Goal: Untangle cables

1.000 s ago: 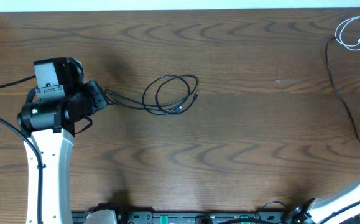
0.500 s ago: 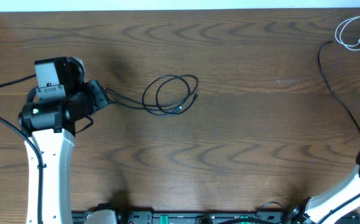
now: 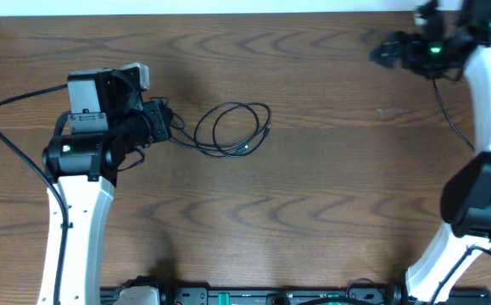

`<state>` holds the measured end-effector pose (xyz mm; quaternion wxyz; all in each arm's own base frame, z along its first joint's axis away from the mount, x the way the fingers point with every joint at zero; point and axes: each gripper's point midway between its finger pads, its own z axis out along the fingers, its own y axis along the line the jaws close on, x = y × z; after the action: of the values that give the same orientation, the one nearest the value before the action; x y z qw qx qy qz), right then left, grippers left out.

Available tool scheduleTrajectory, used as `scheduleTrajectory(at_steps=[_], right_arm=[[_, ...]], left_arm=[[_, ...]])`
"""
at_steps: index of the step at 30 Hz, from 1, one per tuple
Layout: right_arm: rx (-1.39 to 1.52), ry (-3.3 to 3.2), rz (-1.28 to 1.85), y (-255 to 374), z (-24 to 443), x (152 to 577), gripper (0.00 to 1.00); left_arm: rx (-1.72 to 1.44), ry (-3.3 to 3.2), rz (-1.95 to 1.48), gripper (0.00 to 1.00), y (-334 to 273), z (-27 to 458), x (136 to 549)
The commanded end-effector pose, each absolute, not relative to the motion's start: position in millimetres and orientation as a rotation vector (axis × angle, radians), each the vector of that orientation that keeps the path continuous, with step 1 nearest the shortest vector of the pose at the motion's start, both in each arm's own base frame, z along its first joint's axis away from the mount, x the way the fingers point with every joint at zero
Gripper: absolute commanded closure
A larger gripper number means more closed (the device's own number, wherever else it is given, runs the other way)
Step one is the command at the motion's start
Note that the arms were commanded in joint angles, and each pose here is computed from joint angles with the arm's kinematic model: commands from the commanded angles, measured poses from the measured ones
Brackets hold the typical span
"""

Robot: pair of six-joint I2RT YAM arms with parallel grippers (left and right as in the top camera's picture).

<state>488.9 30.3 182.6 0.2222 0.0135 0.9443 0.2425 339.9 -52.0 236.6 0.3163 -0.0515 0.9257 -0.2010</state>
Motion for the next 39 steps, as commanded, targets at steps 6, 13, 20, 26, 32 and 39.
scheduleTrajectory(at_steps=[6,13,20,26,32,39], right_arm=[[0.184,2.647,0.489,45,181,493,0.01],[0.225,2.668,0.495,38,178,488,0.01],[0.205,2.674,0.499,45,178,487,0.01],[0.115,2.672,0.520,74,180,486,0.01],[-0.032,2.640,0.584,125,185,486,0.01],[-0.233,2.581,0.605,216,162,495,0.01]], left_arm=[[0.126,2.601,-0.705,0.89,-135,192,332],[0.320,2.716,-0.751,0.19,-193,144,325],[0.306,2.602,-0.774,0.09,-200,179,343],[0.319,2.393,-0.779,0.09,-191,255,341],[0.211,2.254,-0.648,0.09,-148,302,336],[-0.121,2.154,-0.335,0.09,-49,332,333]])
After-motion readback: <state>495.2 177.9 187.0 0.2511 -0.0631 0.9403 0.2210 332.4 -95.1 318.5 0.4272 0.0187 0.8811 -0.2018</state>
